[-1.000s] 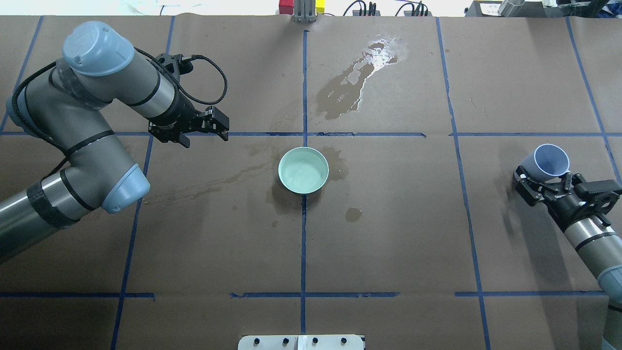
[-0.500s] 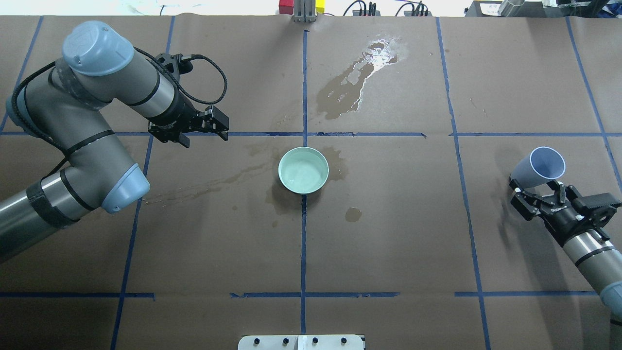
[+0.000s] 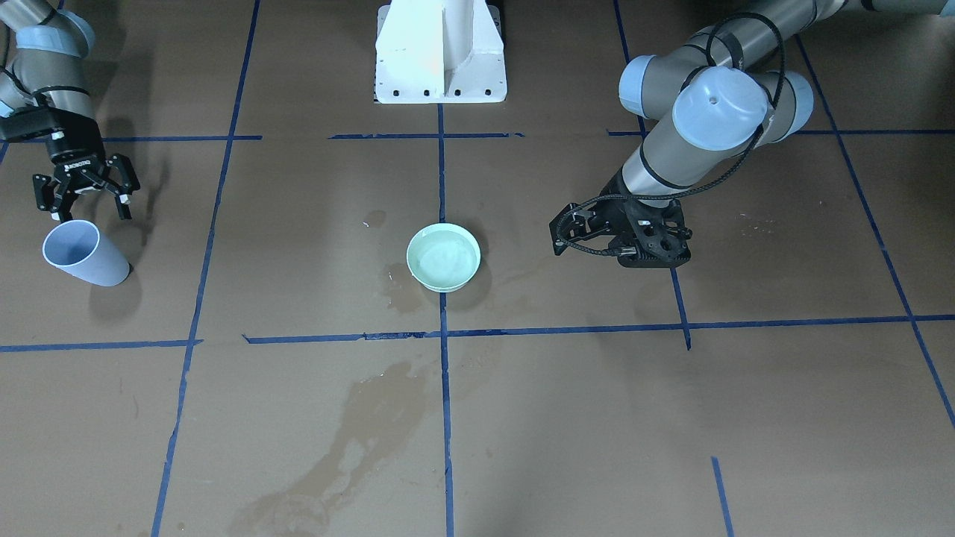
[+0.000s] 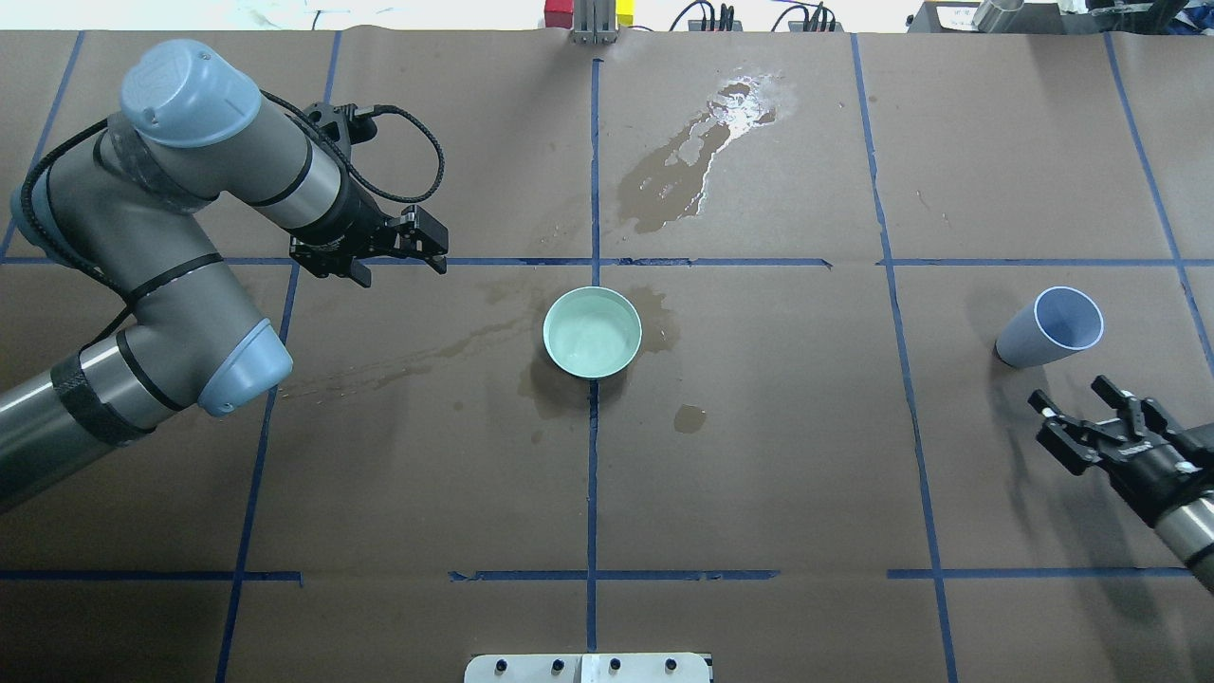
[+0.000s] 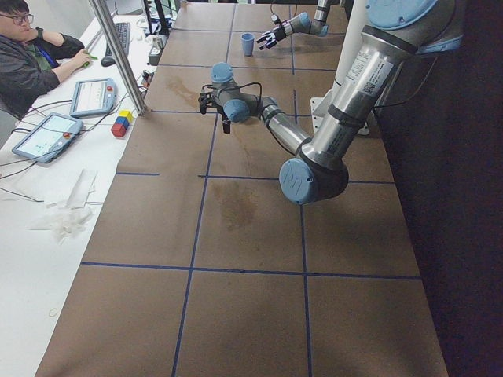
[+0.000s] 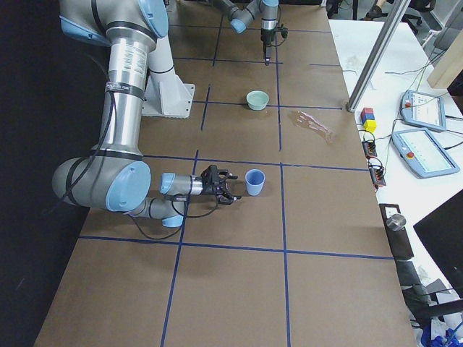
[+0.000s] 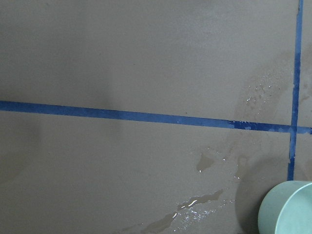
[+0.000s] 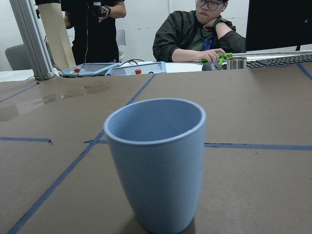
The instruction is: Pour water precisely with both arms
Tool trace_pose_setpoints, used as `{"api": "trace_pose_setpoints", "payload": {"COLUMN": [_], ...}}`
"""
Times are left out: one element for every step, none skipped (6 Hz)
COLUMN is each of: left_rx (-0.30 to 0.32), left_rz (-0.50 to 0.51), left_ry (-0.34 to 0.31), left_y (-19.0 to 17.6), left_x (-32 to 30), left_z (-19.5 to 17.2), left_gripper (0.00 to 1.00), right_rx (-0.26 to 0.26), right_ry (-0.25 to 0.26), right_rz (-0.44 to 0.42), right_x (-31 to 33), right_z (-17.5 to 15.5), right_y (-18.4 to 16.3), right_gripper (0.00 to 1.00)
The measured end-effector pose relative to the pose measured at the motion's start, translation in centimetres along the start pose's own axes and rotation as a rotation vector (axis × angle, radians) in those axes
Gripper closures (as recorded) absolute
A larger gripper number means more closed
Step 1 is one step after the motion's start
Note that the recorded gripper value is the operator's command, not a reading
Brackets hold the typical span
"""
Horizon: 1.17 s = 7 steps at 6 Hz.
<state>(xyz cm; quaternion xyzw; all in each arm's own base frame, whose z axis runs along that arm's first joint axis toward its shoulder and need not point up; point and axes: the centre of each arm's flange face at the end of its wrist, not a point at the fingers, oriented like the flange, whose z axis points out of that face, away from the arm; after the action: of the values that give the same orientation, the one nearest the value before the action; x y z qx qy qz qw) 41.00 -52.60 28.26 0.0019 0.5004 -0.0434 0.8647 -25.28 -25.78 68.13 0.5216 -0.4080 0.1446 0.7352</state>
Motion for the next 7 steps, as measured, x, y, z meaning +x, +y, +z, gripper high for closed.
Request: {"api": "trace_pose_setpoints", "payload": {"left_rx": [0.0, 0.0, 0.002, 0.005, 0.008, 0.011, 0.013], "left_rz": [0.0, 0.001, 0.0, -0.01, -0.022, -0.027, -0.029], "left_ry": [0.001, 0.001, 0.002, 0.002, 0.003, 0.004, 0.006], "left_y": [0.0, 0.0, 0.0, 0.0, 0.0, 0.0, -0.1], "left_x": [0.0, 0.1, 0.1, 0.3, 0.4, 0.5, 0.7], "left_z": [0.0, 0.0, -0.1, -0.1, -0.1, -0.2, -0.2], "left_gripper": [0.0, 0.0, 0.0, 0.0, 0.0, 0.0, 0.0], "right_rx": [-0.014, -0.028, -0.042, -0.062, -0.092, -0.134, -0.174], "right_ry": [-0.015, -0.028, -0.041, -0.054, -0.058, -0.045, -0.02], "right_rz": [0.005, 0.006, 0.004, 0.005, 0.011, 0.015, 0.018], "right_x": [2.6, 4.7, 5.9, 6.4, 7.4, 9.5, 11.5], "right_z": [-1.9, -3.5, -4.5, -4.8, -4.6, -4.3, -3.9], "right_y": [-1.0, -2.0, -2.6, -3.0, -3.8, -5.3, -6.9], "right_gripper": [0.0, 0.0, 0.0, 0.0, 0.0, 0.0, 0.0]}}
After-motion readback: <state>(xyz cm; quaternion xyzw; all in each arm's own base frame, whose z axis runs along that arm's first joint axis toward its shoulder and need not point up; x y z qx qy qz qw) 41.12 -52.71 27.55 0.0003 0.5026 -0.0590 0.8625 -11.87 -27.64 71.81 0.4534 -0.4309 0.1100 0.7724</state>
